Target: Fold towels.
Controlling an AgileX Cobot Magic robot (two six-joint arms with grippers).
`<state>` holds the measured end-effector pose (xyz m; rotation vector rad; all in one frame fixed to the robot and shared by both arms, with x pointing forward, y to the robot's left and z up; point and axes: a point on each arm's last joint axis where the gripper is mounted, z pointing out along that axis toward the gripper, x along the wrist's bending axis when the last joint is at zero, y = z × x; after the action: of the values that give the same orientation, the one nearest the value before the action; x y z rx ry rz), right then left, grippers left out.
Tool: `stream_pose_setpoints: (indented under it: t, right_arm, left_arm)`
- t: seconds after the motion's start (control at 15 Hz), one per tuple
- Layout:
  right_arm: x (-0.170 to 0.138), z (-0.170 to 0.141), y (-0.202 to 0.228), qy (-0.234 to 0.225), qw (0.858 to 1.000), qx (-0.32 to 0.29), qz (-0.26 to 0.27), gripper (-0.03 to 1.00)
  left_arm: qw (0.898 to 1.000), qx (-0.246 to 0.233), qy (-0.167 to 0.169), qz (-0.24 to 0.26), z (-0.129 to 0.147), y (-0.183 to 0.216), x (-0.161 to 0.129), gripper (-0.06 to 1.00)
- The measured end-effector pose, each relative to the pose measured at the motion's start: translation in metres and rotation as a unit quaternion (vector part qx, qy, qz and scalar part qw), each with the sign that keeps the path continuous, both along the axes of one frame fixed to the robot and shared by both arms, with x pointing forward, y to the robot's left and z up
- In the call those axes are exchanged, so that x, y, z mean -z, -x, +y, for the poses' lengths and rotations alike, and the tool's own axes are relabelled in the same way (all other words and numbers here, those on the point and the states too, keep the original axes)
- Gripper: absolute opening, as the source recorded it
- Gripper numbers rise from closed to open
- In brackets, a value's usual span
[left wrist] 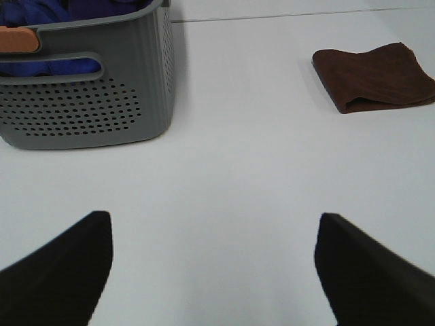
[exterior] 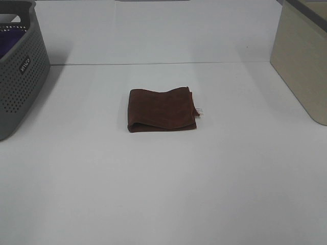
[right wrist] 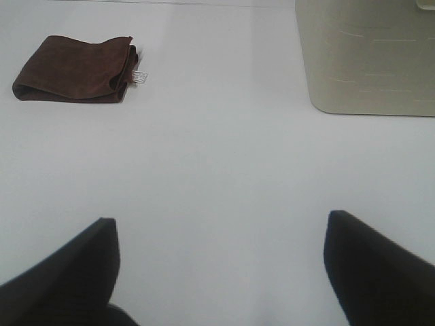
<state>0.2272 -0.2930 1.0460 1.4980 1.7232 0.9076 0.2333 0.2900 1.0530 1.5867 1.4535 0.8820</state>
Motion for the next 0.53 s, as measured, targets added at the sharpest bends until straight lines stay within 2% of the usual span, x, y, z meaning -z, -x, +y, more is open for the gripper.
stream_pose_setpoints:
  t: [0.53]
  right_arm:
    - [0.0, 0.0001, 0.0, 0.0, 1.0, 0.0, 0.0, 0.78]
  left_arm:
    - [1.0, 0.0, 0.0, 0.0, 0.0, 0.0, 0.0, 0.78]
